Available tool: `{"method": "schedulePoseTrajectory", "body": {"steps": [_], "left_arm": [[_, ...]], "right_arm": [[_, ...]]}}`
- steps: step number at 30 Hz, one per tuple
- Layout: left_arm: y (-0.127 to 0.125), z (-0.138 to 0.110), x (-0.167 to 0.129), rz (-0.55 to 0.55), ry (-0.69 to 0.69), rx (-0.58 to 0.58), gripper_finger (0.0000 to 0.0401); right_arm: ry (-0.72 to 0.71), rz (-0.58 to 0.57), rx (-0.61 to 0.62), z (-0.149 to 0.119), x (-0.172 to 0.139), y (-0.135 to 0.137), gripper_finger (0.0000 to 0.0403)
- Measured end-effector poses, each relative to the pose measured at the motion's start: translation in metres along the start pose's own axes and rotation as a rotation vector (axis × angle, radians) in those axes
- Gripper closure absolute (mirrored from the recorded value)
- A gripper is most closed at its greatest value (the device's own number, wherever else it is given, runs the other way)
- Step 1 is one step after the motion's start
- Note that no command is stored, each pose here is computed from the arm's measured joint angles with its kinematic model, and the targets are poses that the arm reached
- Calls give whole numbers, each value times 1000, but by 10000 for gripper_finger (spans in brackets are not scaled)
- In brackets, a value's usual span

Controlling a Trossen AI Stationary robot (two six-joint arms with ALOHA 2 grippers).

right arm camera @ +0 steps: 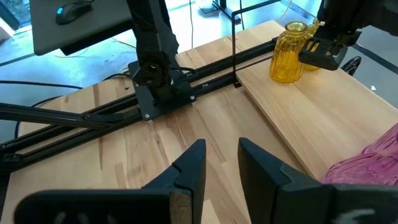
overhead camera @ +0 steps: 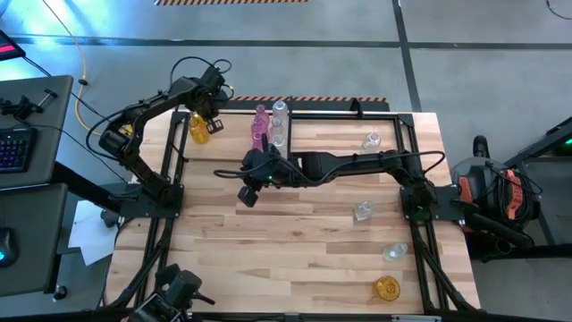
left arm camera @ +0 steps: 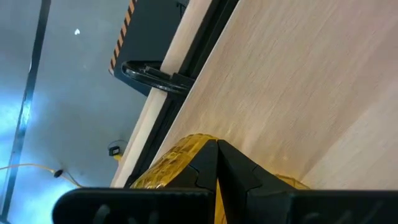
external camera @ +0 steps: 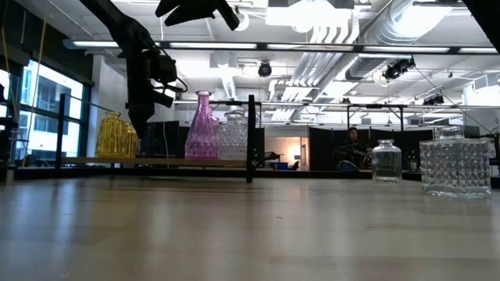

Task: Sort vases onto shelf
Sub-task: Adjust the top yellow vase on the shelf, then put the yellow vase on the shelf aligned with the other yellow vases

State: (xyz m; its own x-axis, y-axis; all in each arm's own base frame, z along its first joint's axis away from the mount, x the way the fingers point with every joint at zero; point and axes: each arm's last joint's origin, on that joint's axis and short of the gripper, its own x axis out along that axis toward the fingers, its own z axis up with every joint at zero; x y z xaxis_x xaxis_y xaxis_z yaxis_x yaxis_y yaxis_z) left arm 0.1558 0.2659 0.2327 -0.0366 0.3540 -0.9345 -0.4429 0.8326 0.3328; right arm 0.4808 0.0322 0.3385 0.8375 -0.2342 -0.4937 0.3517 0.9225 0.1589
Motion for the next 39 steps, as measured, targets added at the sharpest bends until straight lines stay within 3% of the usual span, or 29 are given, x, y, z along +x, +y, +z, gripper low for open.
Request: {"method": "schedulePoseTrajectory", "body": {"steps": [11,17,21,27,32,34,39], "left_arm": [[-9,-7,-58,4,-233,-70,401],[-26,-30,-117,-69,-475,-123,401],[-44,-54,-161,-113,-658,-152,401],[-67,-95,-204,-200,-833,-231,401],[-78,-124,-220,-266,-894,-253,401],[-80,-130,-223,-276,-905,-261,401],[-81,-139,-226,-269,-928,-265,401]], "right_arm": [[1,2,-5,0,0,0,327],[55,-32,-49,-3,-6,-3,327],[96,-35,-92,10,-36,-8,327],[342,-57,-138,10,-69,-18,327],[694,-172,-101,-17,-90,-30,327],[801,-182,-73,-30,-95,-25,327],[884,-115,-47,-59,-106,12,327]]}}
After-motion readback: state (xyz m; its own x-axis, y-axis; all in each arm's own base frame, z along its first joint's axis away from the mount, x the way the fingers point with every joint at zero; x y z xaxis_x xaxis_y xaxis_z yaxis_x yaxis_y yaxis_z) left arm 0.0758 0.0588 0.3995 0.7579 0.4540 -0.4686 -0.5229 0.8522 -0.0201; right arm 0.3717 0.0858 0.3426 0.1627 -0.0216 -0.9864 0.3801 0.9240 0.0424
